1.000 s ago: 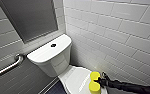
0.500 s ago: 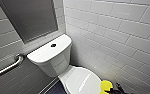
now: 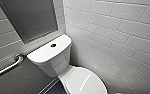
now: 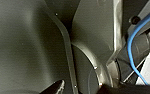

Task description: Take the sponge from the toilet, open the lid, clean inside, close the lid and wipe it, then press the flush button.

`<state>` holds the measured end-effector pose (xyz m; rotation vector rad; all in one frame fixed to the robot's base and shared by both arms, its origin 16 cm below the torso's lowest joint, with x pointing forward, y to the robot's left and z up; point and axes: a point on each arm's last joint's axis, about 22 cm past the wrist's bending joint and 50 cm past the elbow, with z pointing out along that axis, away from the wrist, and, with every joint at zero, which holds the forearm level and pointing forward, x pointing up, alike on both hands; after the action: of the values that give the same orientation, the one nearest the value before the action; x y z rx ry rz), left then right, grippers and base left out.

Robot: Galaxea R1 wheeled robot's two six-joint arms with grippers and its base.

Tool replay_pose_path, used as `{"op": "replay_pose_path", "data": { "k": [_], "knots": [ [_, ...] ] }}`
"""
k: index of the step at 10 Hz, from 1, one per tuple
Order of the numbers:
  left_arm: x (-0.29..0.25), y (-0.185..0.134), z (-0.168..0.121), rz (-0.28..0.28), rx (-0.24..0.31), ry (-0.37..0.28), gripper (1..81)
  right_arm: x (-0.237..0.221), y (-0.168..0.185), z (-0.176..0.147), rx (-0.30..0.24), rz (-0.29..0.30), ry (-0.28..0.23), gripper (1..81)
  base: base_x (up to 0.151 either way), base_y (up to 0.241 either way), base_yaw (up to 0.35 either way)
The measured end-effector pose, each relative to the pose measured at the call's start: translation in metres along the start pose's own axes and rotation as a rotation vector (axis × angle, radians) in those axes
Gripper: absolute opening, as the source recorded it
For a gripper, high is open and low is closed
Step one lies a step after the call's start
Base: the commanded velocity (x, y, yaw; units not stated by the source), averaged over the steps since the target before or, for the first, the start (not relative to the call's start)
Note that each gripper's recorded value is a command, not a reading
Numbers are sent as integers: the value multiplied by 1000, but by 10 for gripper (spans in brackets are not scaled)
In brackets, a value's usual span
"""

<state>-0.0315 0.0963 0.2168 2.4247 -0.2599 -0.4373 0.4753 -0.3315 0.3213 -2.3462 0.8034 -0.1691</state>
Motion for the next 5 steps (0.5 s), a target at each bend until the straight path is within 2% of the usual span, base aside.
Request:
{"op": "replay_pose_path", "data": {
  "k": [2, 3, 5],
  "knots": [
    [1, 2, 1, 2, -2, 1, 811, -9, -11, -28, 28, 10, 10, 10, 0, 0, 0],
    [1, 2, 1, 3, -3, 1, 811, -23, -24, -37, 52, 16, -14, 10, 0, 0, 0],
    [1, 2, 1, 4, -3, 1, 811, -27, -73, -45, 139, -10, -31, 10, 0, 0, 0]
  ]
}}
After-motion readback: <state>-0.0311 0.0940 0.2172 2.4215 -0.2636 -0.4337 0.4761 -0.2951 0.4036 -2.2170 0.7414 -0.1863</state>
